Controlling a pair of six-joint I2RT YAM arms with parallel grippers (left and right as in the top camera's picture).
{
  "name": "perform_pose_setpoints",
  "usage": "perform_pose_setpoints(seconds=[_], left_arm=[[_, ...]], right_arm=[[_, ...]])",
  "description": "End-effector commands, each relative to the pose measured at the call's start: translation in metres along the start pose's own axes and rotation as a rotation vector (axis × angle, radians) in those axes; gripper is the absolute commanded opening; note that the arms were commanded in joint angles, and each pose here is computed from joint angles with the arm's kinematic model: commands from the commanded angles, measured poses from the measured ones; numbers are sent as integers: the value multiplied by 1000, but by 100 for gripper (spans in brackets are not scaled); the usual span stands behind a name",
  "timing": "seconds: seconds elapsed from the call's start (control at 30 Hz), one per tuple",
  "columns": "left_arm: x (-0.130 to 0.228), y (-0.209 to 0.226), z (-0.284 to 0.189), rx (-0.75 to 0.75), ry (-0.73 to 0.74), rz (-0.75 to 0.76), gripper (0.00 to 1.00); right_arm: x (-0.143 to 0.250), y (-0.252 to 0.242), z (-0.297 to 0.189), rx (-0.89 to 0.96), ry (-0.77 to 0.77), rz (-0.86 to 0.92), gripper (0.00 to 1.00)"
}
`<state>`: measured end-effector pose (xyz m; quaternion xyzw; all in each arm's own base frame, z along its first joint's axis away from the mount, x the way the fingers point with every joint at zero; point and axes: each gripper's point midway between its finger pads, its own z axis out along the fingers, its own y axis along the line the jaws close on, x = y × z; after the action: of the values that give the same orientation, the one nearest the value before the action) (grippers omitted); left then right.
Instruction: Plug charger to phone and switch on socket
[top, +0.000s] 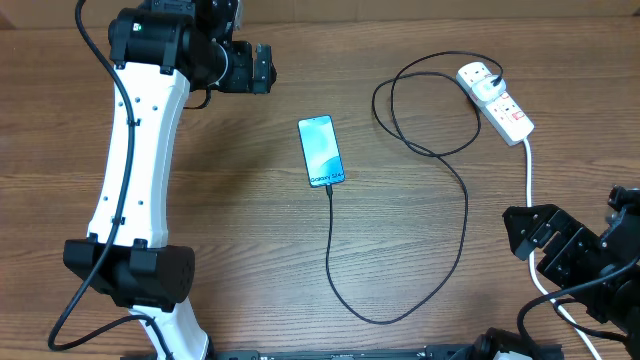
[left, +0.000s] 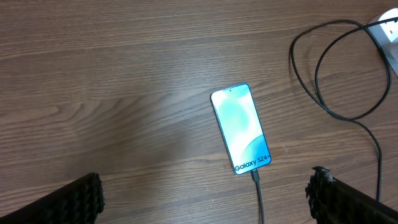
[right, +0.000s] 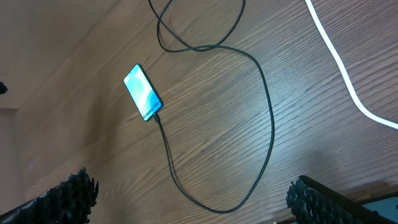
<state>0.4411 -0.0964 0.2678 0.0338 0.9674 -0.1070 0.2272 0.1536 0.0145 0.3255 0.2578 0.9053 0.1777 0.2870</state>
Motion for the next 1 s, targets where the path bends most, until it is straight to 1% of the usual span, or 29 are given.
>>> perform_pose_setpoints(seconds=[0.0, 0.63, 0.77, 0.97], left_arm=[[0, 1, 3, -6, 5, -10, 100], [0, 1, 3, -6, 5, -10, 100], [0, 1, 3, -6, 5, -10, 100], [0, 1, 3, -6, 5, -10, 100]], right_arm=[[1, 2, 1, -10, 5, -7, 100], [0, 1, 1, -7, 4, -15, 100], [0, 1, 1, -7, 4, -63, 100], [3, 5, 3, -26, 10, -89, 100]])
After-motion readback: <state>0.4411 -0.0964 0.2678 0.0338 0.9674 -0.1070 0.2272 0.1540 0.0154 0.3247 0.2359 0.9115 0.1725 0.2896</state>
